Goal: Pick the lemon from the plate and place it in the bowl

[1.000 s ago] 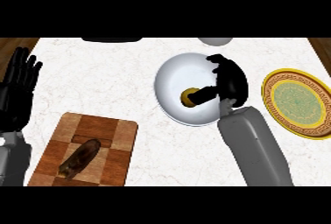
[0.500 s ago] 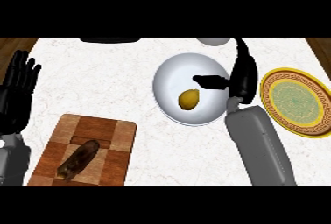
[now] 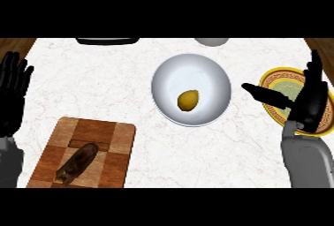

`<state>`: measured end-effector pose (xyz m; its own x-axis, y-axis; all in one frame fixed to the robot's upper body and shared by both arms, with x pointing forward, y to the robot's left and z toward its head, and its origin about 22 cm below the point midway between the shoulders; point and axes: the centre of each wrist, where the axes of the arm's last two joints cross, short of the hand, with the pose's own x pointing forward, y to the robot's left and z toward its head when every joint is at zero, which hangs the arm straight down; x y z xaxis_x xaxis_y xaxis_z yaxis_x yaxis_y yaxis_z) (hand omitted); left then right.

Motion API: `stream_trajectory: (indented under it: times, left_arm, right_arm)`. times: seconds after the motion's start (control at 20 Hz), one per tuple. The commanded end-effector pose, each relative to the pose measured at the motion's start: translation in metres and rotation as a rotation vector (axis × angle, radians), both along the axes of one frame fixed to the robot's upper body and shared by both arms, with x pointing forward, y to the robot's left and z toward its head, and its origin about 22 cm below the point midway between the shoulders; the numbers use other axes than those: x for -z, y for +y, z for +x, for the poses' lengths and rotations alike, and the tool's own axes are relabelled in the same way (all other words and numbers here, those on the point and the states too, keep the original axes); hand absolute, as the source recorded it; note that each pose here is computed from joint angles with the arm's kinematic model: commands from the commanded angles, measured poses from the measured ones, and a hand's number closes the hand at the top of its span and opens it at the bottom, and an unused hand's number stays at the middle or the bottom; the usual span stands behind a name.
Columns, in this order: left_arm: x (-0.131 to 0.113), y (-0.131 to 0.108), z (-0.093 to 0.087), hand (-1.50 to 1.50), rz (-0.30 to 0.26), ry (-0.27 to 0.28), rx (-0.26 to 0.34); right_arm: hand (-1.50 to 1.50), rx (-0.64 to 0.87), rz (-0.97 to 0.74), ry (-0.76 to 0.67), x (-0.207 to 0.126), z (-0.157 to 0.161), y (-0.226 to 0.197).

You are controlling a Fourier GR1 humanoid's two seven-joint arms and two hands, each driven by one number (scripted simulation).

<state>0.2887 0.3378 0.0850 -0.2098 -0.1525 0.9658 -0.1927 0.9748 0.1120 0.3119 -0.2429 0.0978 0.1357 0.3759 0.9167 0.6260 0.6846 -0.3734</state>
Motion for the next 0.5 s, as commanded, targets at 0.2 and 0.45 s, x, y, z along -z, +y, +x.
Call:
stream_trajectory:
  times: [0.2, 0.45]
  left_arm:
    - [-0.006, 0.001, -0.010, 0.00, -0.011, 0.002, -0.007]
    - [0.004, -0.001, -0.017, 0.00, -0.007, 0.010, 0.005]
  right_arm:
    - [-1.50, 0.019, 0.038, -0.091, 0.014, -0.088, -0.087]
    - [-1.50, 0.000, 0.071, -0.111, 0.016, -0.115, -0.129]
